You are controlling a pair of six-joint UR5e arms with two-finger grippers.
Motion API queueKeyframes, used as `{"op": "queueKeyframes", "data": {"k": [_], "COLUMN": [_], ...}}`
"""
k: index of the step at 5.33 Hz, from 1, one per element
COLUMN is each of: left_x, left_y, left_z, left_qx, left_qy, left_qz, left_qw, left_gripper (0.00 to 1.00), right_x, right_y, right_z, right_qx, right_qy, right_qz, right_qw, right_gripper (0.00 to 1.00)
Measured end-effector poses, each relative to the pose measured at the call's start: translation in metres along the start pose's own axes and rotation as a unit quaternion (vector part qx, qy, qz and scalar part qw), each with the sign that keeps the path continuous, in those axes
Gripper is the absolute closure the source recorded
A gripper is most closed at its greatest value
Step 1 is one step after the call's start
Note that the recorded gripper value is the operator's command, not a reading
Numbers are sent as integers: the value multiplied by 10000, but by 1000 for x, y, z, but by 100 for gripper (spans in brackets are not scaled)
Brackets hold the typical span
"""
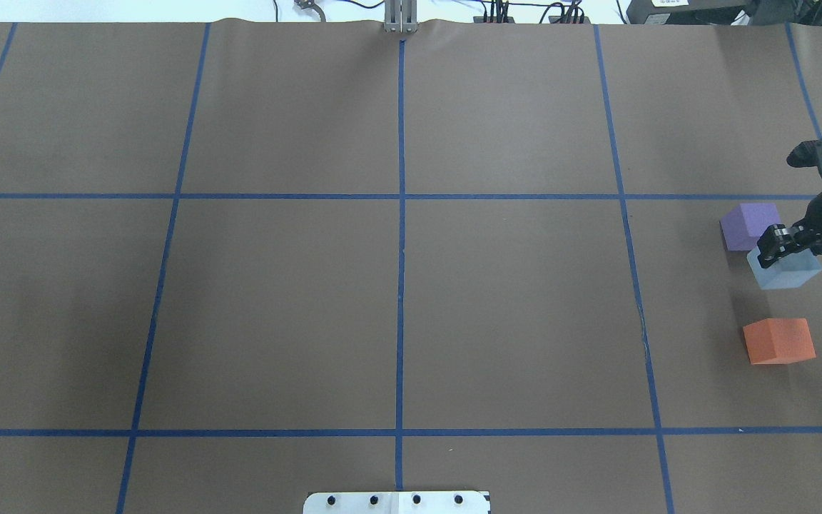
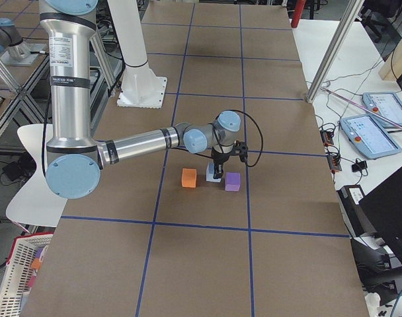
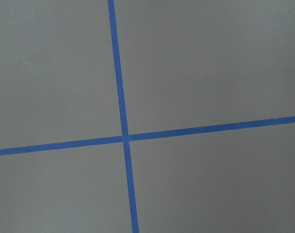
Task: Place blue block between orange and purple blocks
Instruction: 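Lower the light blue cube between the purple and orange cubes, release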
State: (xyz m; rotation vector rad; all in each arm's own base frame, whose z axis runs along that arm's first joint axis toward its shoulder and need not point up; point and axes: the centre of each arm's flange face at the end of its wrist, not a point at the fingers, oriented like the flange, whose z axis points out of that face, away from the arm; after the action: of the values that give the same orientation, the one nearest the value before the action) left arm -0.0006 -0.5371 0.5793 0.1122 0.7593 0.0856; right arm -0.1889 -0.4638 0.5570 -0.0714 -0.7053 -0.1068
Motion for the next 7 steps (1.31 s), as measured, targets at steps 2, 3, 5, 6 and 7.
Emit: {"op": "queueKeyframes", "data": {"k": [2,3,5,6,7], "left_x": [1,1,1,1,1], "left_y": [-1,-1,0,0,0], "left_z": [-1,-1,-1,-1,-1], "left_qx": [8,11,10,11,12], "left_qy": [1,1,1,1,1], "left_qz": [8,13,18,19,20], "left_qw": [10000,10000,10000,10000,10000], "left_gripper": [0,0,0,0,0], "right_x": [-5,-9,-14,-13,-12], "right_y": [-1,-6,-15,-15,-15], "right_z": [17,22,29,34,39], "right_qx": [-145,-176,-210,-255,-286], "right_qy": [53,63,78,99,136], "right_qz": [-32,-44,-48,-38,-39], "right_qw": [9999,9998,9997,9996,9995], "right_gripper": [100,100,100,100,99]}}
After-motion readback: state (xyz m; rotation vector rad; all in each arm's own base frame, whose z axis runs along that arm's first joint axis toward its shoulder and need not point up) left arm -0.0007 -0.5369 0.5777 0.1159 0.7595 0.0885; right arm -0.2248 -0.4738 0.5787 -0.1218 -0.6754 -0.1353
